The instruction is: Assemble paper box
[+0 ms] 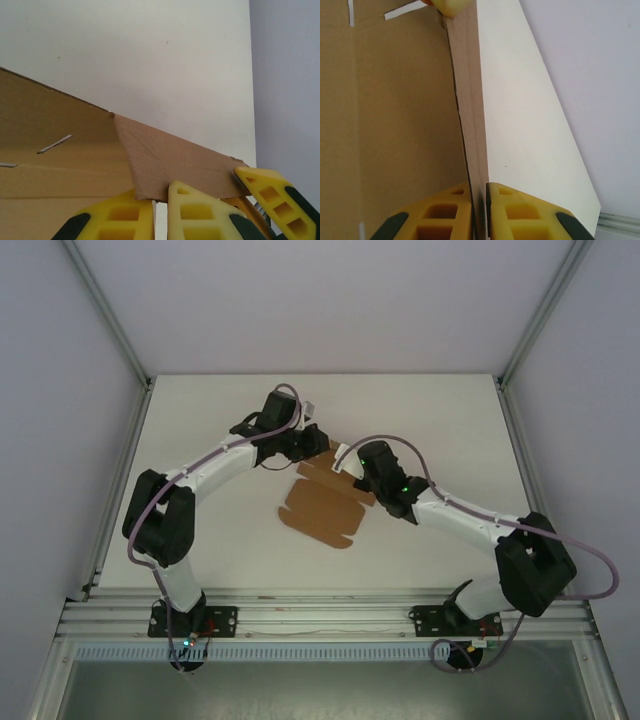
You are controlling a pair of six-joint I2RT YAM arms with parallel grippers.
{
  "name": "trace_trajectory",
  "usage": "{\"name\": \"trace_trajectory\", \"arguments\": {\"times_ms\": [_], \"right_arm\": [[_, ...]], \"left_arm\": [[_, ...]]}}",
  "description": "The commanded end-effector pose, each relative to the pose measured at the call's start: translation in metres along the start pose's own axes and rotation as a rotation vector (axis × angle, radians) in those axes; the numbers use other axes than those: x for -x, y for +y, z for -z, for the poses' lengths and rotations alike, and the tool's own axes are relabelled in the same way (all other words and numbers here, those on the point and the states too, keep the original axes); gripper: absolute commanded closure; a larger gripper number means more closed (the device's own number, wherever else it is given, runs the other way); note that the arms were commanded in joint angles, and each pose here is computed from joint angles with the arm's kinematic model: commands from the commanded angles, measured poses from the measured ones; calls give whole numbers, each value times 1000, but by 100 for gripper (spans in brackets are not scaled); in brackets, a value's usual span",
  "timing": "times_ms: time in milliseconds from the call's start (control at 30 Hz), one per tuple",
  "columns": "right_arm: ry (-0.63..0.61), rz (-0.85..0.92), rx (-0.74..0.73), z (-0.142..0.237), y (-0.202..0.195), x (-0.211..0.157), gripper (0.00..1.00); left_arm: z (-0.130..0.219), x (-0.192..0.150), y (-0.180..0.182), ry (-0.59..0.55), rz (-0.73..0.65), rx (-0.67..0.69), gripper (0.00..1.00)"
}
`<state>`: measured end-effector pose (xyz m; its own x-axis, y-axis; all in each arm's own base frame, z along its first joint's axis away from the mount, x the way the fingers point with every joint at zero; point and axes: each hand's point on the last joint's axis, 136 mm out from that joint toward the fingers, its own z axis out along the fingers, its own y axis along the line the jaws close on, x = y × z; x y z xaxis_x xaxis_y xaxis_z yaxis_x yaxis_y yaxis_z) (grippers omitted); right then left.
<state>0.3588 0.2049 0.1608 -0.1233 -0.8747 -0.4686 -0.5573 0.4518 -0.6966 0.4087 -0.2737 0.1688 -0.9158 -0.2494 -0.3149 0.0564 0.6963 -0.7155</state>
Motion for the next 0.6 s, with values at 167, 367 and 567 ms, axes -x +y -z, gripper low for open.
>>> {"name": "trace_trajectory", "arguments": {"times_ms": [167, 367, 567], "right_arm": [[87, -11, -53, -2, -13, -22, 95], [64, -12, -65, -5, -16, -15, 100], [12, -17, -61, -1, -20, -5, 100]], "left_arm": [[7, 6, -1, -14, -20, 26, 86], [17, 8, 0, -35, -71, 58, 29], [62, 13, 42, -151, -110, 263, 0]]}}
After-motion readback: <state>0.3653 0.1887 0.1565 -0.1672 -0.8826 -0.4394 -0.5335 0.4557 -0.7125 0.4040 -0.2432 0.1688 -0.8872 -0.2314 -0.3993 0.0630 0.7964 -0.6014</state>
